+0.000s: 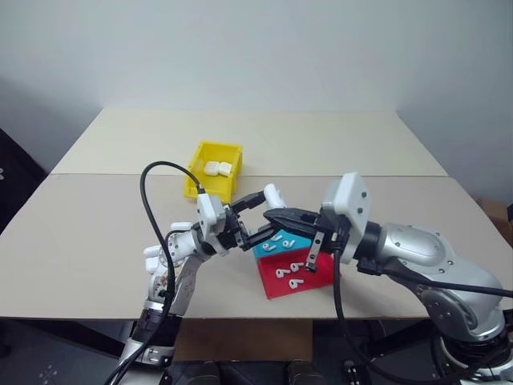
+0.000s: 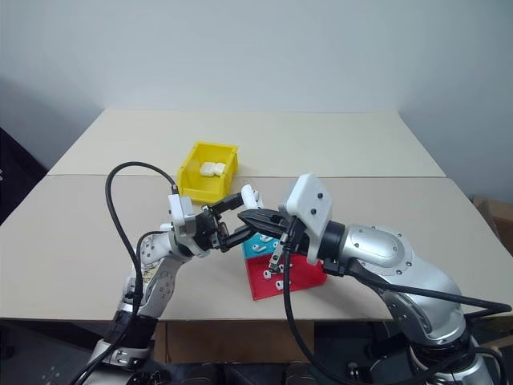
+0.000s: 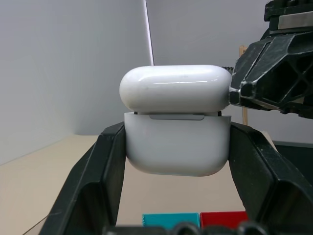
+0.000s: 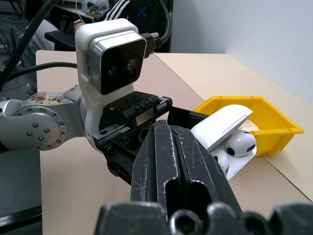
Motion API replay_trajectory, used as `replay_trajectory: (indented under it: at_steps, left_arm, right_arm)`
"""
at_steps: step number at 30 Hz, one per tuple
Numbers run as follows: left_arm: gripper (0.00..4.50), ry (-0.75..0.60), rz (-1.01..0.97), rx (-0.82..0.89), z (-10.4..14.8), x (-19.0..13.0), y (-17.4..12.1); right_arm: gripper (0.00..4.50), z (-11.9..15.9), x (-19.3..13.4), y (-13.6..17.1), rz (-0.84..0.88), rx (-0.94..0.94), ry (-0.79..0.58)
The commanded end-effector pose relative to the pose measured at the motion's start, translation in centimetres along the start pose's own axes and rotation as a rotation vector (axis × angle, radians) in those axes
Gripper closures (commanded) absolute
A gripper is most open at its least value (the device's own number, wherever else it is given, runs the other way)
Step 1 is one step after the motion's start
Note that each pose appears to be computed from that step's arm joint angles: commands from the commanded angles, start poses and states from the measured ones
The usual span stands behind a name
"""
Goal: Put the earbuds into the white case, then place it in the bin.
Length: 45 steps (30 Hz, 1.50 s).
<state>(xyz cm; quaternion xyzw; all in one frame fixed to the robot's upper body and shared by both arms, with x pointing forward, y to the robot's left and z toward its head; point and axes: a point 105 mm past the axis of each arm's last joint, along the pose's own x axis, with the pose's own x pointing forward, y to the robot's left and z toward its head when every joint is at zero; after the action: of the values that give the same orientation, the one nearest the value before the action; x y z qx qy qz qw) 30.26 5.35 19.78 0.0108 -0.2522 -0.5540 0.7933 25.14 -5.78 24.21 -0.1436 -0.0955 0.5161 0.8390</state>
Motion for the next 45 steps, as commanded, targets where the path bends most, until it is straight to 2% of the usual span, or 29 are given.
replay_trajectory:
  at_steps: [1, 16, 22, 25, 28, 31, 33, 37, 39, 43, 45]
  left_arm:
    - [1.71, -0.041, -0.045, 0.039, 1.3, 0.5, -0.7]
    - [1.71, -0.042, -0.049, 0.041, 1.3, 0.5, -0.6]
    - [1.71, -0.051, -0.013, 0.064, 1.8, 0.5, 0.1]
    - [1.71, -0.063, 0.019, 0.079, 3.0, 0.6, 0.8]
    - [1.71, -0.149, 0.100, 0.061, 6.6, 1.1, 2.0]
    - [1.71, -0.160, 0.197, 0.116, 8.1, 0.8, 3.6]
    - [1.71, -0.118, 0.284, 0.165, 8.1, 0.6, 5.0]
    - [1.71, 0.114, 0.459, 0.196, 6.9, 0.8, 7.9]
    - [1.71, 0.188, 0.539, 0.237, 6.5, 1.2, 9.3]
    - [1.71, 0.344, 0.794, 0.366, 5.1, 1.5, 13.8]
    - [1.71, 0.492, 0.841, 0.283, 3.5, 1.2, 16.0]
  right_arm:
    - [4.43, 1.3, -0.8, -1.0, -0.061, -0.049, -0.038]
    - [4.43, 2.6, -1.8, -1.3, -0.075, -0.035, -0.083]
    - [4.43, 4.2, -2.6, -1.6, -0.085, -0.010, -0.162]
    - [4.43, 4.6, -3.2, -2.4, -0.113, 0.013, -0.180]
    - [4.43, 3.9, -3.7, -3.1, -0.155, 0.010, -0.143]
    - [4.43, 3.7, -4.0, -3.4, -0.172, 0.021, -0.137]
    - [4.43, 3.3, -4.0, -3.6, -0.183, 0.040, -0.129]
    - [4.43, 2.6, -4.0, -3.6, -0.189, 0.067, -0.110]
    - [4.43, 2.2, -4.1, -3.6, -0.190, 0.075, -0.095]
    - [4.43, 1.3, -4.7, -3.7, -0.206, 0.083, -0.050]
    - [4.43, 0.7, -4.9, -4.1, -0.231, 0.097, -0.017]
